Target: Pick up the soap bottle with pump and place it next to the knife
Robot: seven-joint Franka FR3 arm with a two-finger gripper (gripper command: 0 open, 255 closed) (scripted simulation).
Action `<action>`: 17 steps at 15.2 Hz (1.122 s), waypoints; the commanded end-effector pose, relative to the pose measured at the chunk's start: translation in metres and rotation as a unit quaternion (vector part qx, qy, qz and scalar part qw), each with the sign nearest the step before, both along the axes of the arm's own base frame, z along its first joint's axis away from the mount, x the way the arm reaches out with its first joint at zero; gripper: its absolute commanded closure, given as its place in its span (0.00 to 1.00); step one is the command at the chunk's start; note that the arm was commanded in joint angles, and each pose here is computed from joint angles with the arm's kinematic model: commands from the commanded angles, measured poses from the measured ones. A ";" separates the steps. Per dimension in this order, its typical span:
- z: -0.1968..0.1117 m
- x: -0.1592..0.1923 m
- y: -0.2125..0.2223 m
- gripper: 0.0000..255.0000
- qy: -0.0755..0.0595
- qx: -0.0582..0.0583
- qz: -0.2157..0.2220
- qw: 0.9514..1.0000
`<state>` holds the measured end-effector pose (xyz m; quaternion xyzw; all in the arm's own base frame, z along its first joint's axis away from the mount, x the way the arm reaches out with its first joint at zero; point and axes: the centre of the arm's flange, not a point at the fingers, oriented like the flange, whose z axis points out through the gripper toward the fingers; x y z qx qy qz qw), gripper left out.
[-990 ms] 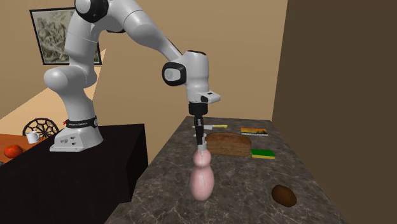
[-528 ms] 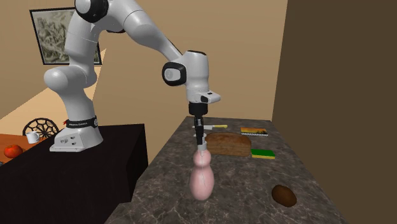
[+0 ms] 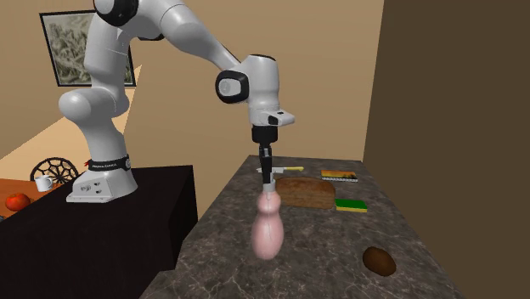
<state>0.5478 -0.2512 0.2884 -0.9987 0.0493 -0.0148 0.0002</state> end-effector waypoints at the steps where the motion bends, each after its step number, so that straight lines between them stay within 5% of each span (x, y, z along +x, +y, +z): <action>1: 0.010 0.000 0.000 1.00 0.000 0.000 0.000 1.000; 17: 0.095 0.000 0.000 1.00 0.000 0.000 0.000 1.000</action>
